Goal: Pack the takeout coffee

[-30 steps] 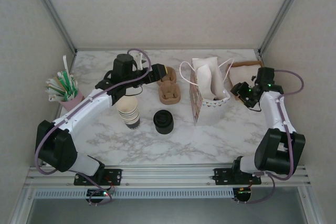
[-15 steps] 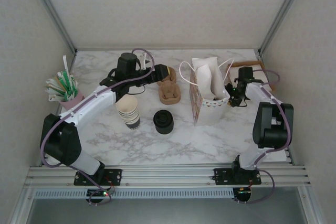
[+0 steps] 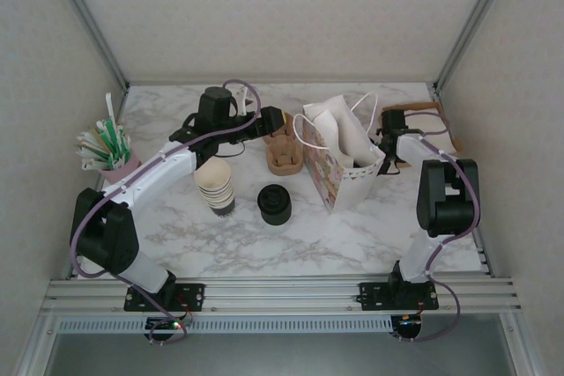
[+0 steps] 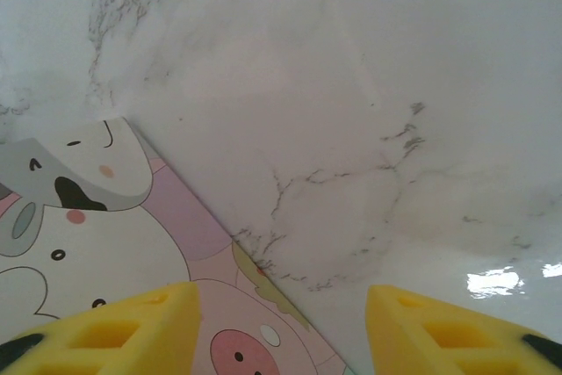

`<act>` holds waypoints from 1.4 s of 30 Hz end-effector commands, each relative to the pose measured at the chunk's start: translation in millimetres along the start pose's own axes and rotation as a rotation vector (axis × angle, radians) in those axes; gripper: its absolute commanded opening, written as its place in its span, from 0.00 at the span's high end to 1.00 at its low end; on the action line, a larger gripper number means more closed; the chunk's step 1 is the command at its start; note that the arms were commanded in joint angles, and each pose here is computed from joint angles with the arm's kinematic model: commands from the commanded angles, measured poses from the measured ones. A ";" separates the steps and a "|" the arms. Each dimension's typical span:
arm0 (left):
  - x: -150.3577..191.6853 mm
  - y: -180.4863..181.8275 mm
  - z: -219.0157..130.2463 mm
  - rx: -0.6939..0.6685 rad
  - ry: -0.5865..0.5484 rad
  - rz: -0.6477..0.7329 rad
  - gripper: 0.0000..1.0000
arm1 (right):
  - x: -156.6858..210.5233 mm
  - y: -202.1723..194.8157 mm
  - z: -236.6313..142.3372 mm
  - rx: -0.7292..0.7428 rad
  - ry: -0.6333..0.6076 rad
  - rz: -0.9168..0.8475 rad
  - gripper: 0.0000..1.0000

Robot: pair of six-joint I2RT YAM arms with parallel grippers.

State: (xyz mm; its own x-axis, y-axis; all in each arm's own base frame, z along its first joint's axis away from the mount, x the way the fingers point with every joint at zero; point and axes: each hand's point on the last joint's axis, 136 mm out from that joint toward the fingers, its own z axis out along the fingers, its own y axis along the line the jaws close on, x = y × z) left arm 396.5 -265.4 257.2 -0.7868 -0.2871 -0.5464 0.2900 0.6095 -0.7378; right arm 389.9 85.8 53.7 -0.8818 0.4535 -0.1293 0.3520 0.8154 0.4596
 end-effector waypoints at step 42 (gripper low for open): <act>-60.1 -14.5 -87.8 -0.191 -0.339 0.130 0.00 | 20.7 -12.1 -121.6 0.152 -0.301 -0.135 0.20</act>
State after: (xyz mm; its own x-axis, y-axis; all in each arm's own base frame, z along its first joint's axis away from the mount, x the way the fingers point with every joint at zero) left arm 389.9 -222.3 315.3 -0.6190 -0.3723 -0.6916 0.2915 0.7087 -0.6424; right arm 330.4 56.0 131.6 -0.8296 0.4229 -0.3646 0.2986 0.8877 0.3503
